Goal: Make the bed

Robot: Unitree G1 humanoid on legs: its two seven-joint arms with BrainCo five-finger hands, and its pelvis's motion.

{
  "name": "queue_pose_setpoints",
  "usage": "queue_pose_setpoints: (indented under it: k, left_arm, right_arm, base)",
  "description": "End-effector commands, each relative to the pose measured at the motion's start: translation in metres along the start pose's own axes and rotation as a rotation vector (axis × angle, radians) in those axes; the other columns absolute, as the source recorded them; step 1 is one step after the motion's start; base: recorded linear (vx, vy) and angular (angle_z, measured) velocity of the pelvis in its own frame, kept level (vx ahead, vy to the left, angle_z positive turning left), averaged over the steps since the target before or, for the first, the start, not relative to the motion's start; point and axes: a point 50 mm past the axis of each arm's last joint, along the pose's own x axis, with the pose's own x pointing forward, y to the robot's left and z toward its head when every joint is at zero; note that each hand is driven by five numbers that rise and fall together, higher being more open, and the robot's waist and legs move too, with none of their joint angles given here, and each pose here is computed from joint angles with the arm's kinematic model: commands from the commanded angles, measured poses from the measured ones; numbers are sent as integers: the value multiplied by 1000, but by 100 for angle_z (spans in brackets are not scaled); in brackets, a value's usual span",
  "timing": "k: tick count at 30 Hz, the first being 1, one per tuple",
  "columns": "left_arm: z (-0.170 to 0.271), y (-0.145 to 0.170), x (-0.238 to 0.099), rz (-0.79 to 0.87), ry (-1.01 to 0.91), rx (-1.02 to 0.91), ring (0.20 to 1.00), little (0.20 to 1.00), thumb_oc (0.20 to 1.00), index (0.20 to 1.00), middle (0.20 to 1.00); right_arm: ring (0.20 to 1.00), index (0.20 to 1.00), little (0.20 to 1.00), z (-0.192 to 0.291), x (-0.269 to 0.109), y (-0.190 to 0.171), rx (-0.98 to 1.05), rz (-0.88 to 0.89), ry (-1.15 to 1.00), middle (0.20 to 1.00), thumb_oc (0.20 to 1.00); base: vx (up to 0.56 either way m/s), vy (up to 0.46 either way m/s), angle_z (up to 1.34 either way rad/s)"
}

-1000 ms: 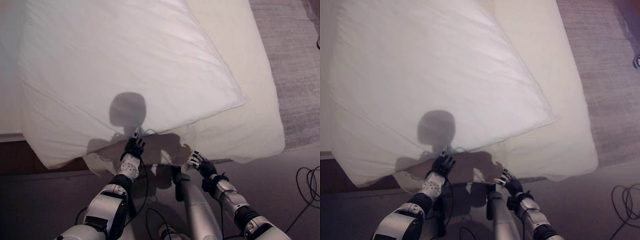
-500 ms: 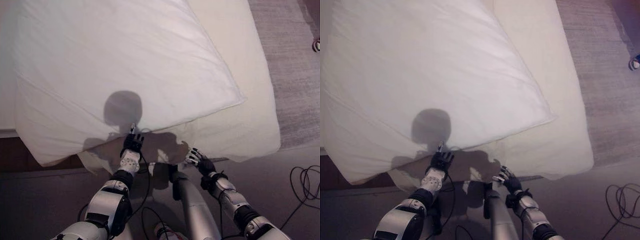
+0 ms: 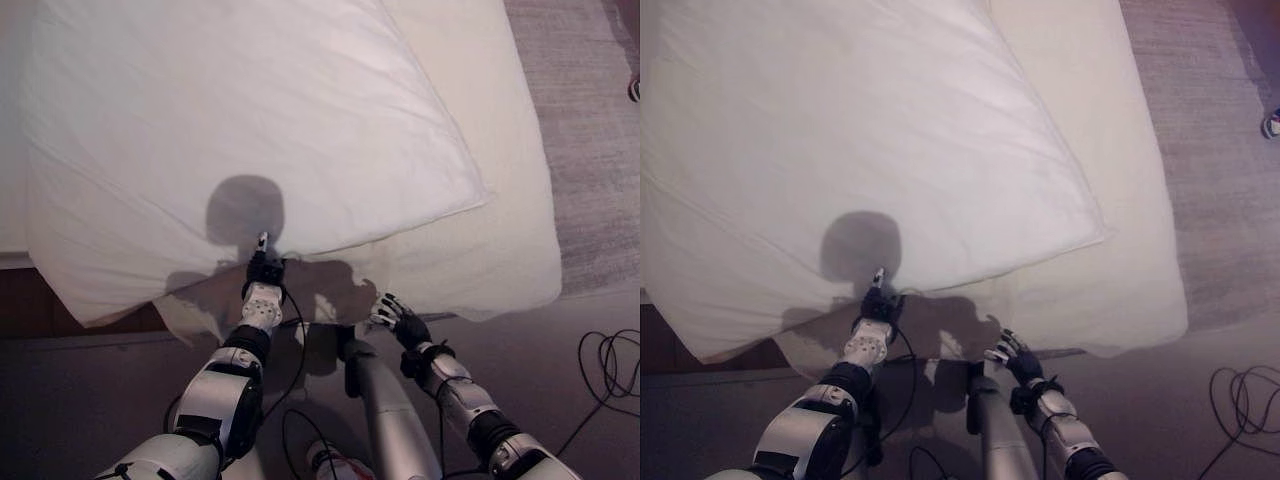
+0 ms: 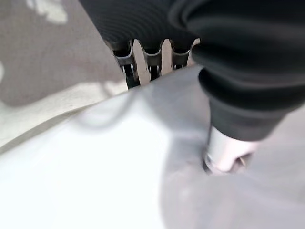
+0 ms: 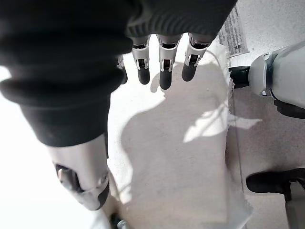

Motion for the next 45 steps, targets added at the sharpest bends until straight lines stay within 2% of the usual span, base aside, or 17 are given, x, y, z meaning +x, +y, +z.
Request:
queue_pose_setpoints:
  k: [1, 11, 15, 18, 19, 23, 24, 25, 31, 34, 39, 45]
  left_arm:
    - [10, -76, -6, -366, -65, 31, 200, 200, 200, 200, 200]
    - [-5, -82, -17, -494, -16, 58, 200, 200, 200, 200, 200]
    - [-14, -86, -26, -558, 19, 67, 200, 200, 200, 200, 200]
    - [-28, -91, -38, -633, 72, 59, 200, 200, 200, 200, 200]
    - [-28, -91, -38, -633, 72, 59, 200, 200, 200, 200, 200]
    - [-58, -110, -63, -749, 173, 31, 200, 200, 200, 200, 200]
    - [-58, -110, -63, -749, 173, 31, 200, 200, 200, 200, 200]
    - [-69, -117, -73, -781, 208, 16, 200, 200, 200, 200, 200]
    - [-84, -130, -91, -847, 262, -9, 200, 200, 200, 200, 200]
    - [-100, -143, -114, -912, 327, -43, 200, 200, 200, 200, 200]
    - [-99, -149, -127, -959, 335, -41, 200, 200, 200, 200, 200]
    - [-76, -143, -126, -972, 259, -45, 200, 200, 200, 200, 200]
  right_arm:
    - [1000, 1000, 1000, -6, -10, -5, -17, 8, -17, 1000, 1000]
    - [1000, 1000, 1000, -8, -8, 5, 16, 18, -22, 1000, 1000]
    - [1000, 1000, 1000, -3, -7, 17, 75, 89, -46, 1000, 1000]
    - [1000, 1000, 1000, 1, -3, 36, 243, 179, -55, 1000, 1000]
    - [1000, 1000, 1000, 1, -3, 36, 243, 179, -55, 1000, 1000]
    - [1000, 1000, 1000, 19, 13, 86, 520, 348, -49, 1000, 1000]
    - [1000, 1000, 1000, 19, 14, 86, 521, 348, -49, 1000, 1000]
    - [1000, 1000, 1000, 29, 20, 105, 620, 387, -47, 1000, 1000]
    - [1000, 1000, 1000, 57, 30, 131, 813, 449, -81, 1000, 1000]
    - [1000, 1000, 1000, 89, 34, 155, 961, 527, -132, 1000, 1000]
    - [1000, 1000, 1000, 125, 32, 161, 1065, 586, -238, 1000, 1000]
    - [1000, 1000, 1000, 155, 28, 144, 1140, 589, -388, 1000, 1000]
  base:
    - [-3, 6, 9]
    - [0, 2, 2]
    - [0, 0, 0]
    - [0, 5, 2]
    - [1, 12, 6]
    - [4, 3, 5]
    - [11, 15, 12]
    - [6, 9, 8]
    - [1, 4, 12]
    - [-8, 4, 21]
    - [5, 3, 21]
    - [11, 23, 10]
